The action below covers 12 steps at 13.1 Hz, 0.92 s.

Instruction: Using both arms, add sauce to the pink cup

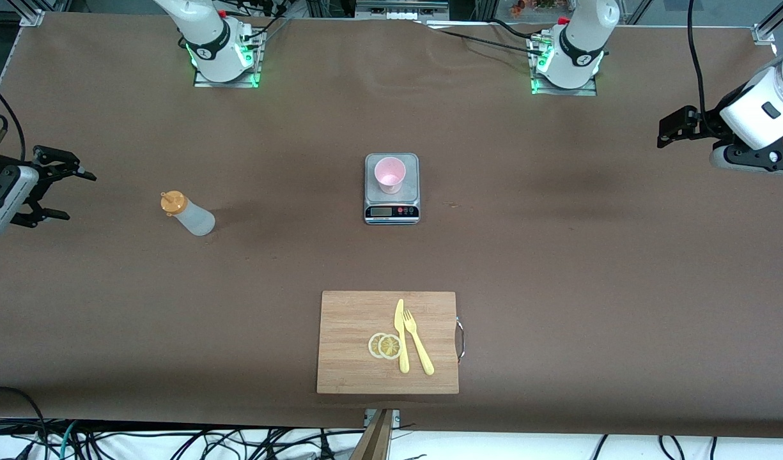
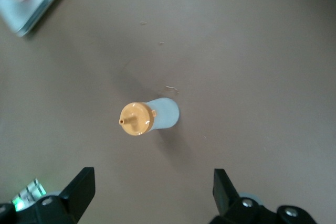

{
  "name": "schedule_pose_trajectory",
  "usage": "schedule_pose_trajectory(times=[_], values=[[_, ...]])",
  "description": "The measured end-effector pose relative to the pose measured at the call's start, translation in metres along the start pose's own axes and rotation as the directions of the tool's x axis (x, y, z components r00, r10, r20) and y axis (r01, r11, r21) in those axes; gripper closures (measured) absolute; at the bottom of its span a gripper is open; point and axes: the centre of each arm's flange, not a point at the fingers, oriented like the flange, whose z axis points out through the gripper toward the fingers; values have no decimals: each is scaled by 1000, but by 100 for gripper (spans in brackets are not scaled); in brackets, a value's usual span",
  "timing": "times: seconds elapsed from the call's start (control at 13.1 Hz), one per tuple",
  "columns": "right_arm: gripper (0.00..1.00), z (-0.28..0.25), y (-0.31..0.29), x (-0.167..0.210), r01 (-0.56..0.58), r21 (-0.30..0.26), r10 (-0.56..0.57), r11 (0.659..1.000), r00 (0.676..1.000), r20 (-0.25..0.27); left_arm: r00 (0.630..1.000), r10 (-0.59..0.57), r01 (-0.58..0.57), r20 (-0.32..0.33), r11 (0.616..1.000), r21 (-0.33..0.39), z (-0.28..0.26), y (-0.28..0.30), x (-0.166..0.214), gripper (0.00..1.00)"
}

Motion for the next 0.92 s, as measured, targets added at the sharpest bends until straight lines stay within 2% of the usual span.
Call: schedule_pose_trajectory(times=[0.08,0.23,0.46,0.69,0.92], values=[[0,-11,-15,11,-97,-41,97,994,995,10,1000,0,0,0,1000,0,0,0,0,0],[0,-25,-40,28,-251,-105,254,962,967,16,1000,0,0,3,1000,0,0,0,0,0],[0,-40,-66,42,-420,-208,429,884,903,1,1000,-4,4,9,1000,-1,1,-2,-1,0],[0,-60,-83,49,-510,-255,514,822,856,-56,1000,-6,6,10,1000,-2,1,-3,-1,0],[0,-78,-87,48,-531,-263,527,805,845,-93,1000,-7,7,10,1000,-2,1,-4,-1,0]])
